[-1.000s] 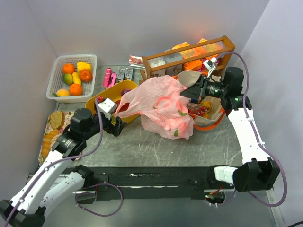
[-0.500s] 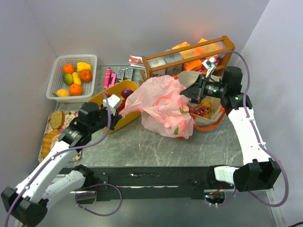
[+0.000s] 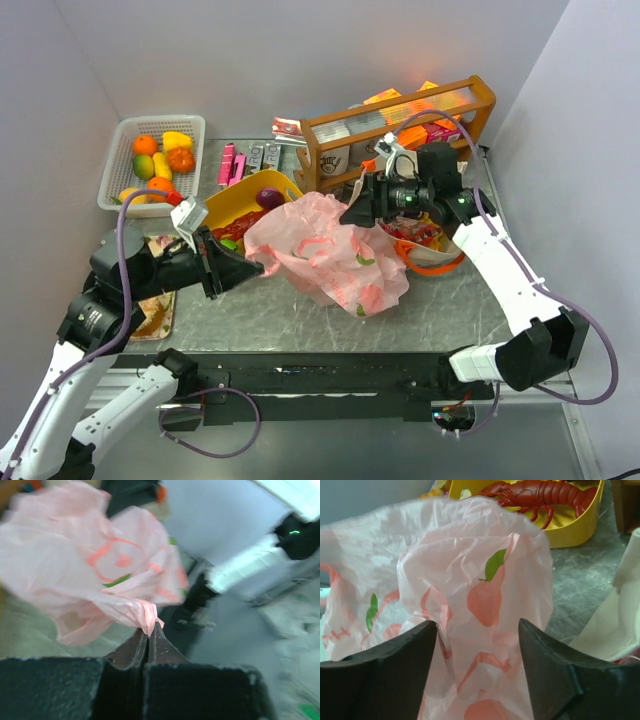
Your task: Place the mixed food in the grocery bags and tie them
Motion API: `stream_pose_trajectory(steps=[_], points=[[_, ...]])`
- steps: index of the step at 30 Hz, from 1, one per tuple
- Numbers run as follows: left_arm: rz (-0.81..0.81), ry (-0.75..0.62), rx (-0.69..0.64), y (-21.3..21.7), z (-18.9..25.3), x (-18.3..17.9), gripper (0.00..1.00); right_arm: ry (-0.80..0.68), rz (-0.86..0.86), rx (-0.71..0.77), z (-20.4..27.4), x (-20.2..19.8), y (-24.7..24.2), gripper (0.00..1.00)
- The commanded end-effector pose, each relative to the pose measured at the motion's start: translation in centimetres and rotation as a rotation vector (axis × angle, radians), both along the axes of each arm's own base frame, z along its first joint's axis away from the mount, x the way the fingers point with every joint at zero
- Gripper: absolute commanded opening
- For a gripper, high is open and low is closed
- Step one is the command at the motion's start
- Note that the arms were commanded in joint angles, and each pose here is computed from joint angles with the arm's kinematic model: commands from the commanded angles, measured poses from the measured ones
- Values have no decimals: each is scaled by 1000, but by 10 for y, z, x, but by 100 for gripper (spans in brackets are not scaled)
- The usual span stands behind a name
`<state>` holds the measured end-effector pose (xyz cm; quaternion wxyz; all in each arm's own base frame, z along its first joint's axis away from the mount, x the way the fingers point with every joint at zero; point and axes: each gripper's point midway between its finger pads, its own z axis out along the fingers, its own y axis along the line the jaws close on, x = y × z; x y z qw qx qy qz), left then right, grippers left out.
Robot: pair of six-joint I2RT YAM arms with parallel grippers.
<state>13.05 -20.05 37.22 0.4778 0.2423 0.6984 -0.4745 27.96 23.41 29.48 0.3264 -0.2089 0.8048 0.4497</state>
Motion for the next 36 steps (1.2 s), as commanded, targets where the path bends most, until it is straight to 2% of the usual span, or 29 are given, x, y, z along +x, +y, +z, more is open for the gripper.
stream_pose_trajectory(steps=[1, 3, 5, 6, 7, 9, 13, 18, 21, 24, 26, 29, 36], points=[[-199, 252, -152, -15, 16, -44, 1, -125, -17, 20, 44, -1, 0, 81], [-214, 300, -207, -15, 26, -52, 1, -167, -69, 11, 60, -3, -8, 83], [-249, 269, -279, -16, 44, -55, 1, -236, -169, -21, 80, 0, -23, 84], [-281, 337, -315, -18, 47, -61, 1, -254, -214, -34, 87, 1, -30, 84], [-316, 272, -364, -17, 65, -66, 1, -300, -246, -28, 102, -8, -38, 84], [-344, 260, -407, -13, 84, -75, 1, -366, -346, -38, 118, -9, -55, 84], [-336, 177, -430, -6, 119, -85, 1, -487, -426, 15, 158, -43, -79, 86], [-357, 111, -461, 2, 155, -99, 1, -530, -355, 88, 178, -75, -75, 84], [-340, 110, -483, 3, 163, -97, 1, -581, -277, 161, 193, -103, -70, 77], [-322, 104, -522, 7, 169, -98, 1, -633, -120, 258, 206, -141, -58, 62], [-291, 96, -533, 8, 169, -93, 1, -618, -33, 316, 206, -163, -52, 57], [-223, 132, -535, 6, 155, -77, 1, -577, 33, 357, 198, -172, -45, 54], [-46, 290, -375, -22, 47, 0, 1, -460, 51, 344, 154, -144, -23, 51]])
